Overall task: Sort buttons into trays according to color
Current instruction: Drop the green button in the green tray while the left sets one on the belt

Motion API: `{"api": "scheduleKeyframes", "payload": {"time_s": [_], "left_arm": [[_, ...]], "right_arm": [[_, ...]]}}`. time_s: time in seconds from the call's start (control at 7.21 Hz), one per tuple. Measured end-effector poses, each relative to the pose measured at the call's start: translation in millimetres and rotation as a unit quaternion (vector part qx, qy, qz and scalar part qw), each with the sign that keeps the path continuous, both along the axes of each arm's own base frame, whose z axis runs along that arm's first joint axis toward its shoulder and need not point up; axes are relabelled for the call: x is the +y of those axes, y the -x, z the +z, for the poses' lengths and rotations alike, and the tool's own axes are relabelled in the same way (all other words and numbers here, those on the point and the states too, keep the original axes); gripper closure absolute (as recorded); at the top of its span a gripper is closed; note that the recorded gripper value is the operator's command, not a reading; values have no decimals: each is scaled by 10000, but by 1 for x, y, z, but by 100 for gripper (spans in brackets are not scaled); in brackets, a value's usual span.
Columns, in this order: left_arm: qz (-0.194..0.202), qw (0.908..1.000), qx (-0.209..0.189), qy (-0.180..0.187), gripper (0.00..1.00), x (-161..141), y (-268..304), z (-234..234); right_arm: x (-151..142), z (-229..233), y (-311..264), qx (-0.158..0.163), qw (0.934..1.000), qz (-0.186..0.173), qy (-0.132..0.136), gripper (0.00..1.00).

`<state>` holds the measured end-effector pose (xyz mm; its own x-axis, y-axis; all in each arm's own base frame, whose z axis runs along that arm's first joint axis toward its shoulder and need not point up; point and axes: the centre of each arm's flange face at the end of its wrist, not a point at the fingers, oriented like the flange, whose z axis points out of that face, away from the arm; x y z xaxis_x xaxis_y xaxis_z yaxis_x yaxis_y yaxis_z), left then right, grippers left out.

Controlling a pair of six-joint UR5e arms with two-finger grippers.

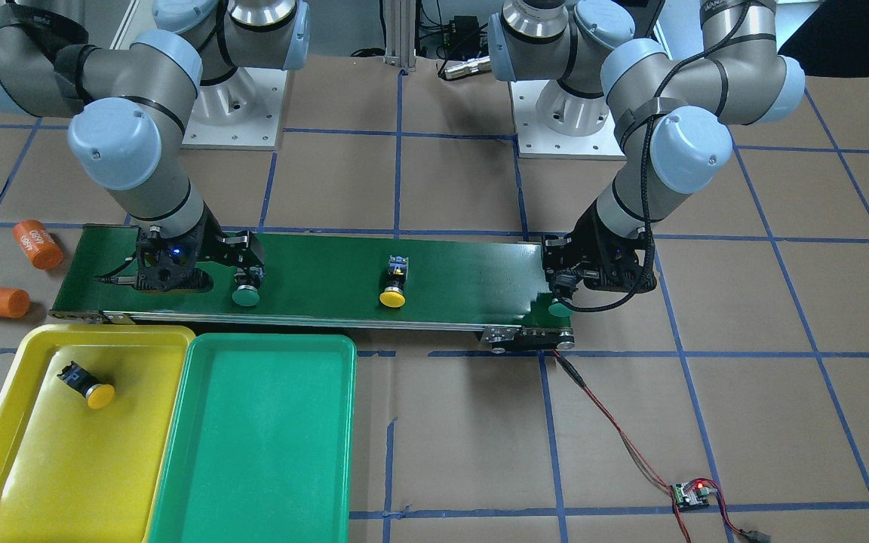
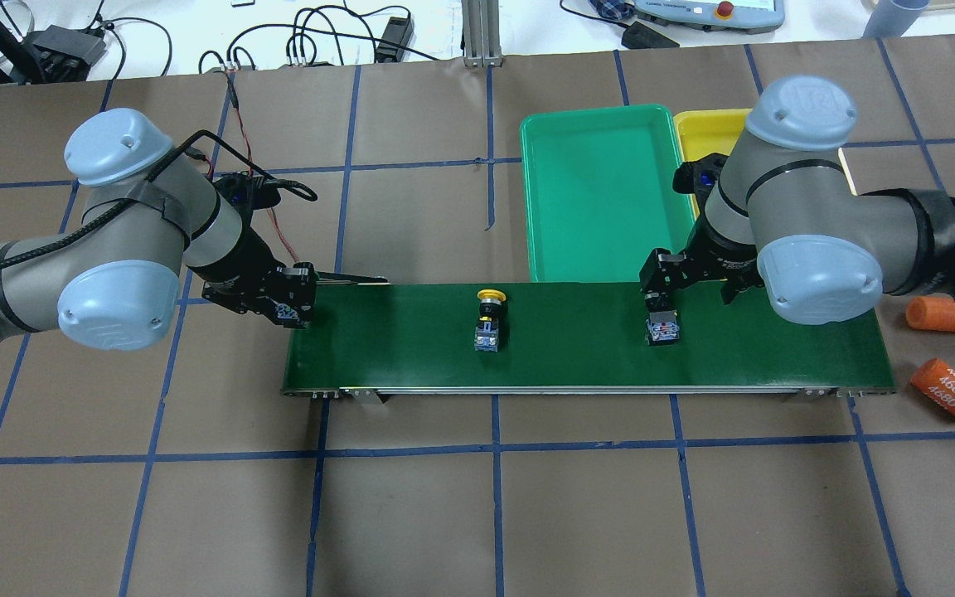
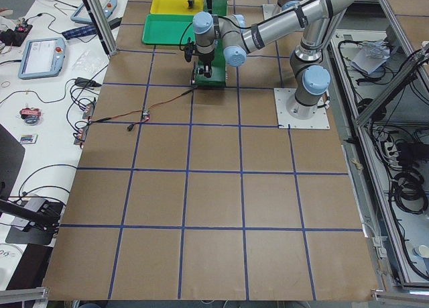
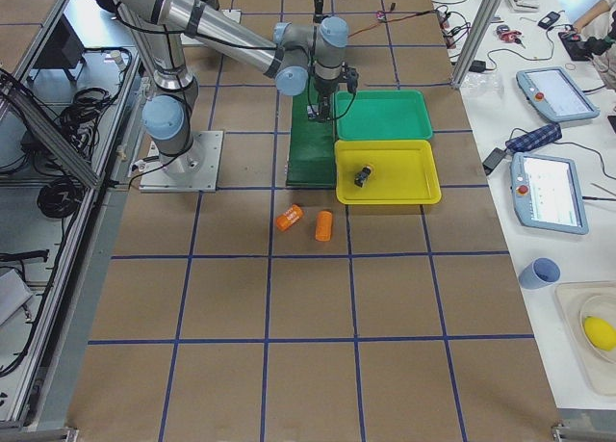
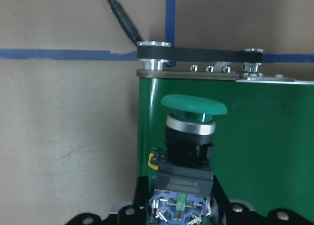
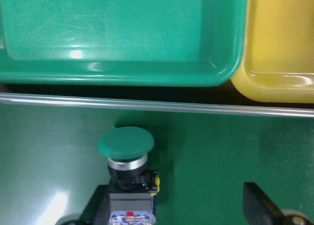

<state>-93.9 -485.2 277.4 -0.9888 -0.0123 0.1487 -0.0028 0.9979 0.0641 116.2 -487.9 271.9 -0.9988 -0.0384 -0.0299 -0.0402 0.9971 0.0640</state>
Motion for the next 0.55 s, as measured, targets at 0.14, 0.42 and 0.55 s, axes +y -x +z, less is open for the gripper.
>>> {"api": "scheduleKeyframes", "payload": {"time_s": [0.14, 0.42, 0.55], "left_arm": [[8, 10000, 10, 3, 95, 0, 1, -2], [36, 10000, 30, -49, 84, 2, 4, -5], [45, 9999, 36, -88, 83, 5, 6, -8]], "right_arm": [[-1, -4, -4, 19, 10000, 33, 0, 9], [-3, -14, -4, 76, 9999, 56, -92, 32], [-4, -19, -4, 103, 9998, 64, -149, 54]]}}
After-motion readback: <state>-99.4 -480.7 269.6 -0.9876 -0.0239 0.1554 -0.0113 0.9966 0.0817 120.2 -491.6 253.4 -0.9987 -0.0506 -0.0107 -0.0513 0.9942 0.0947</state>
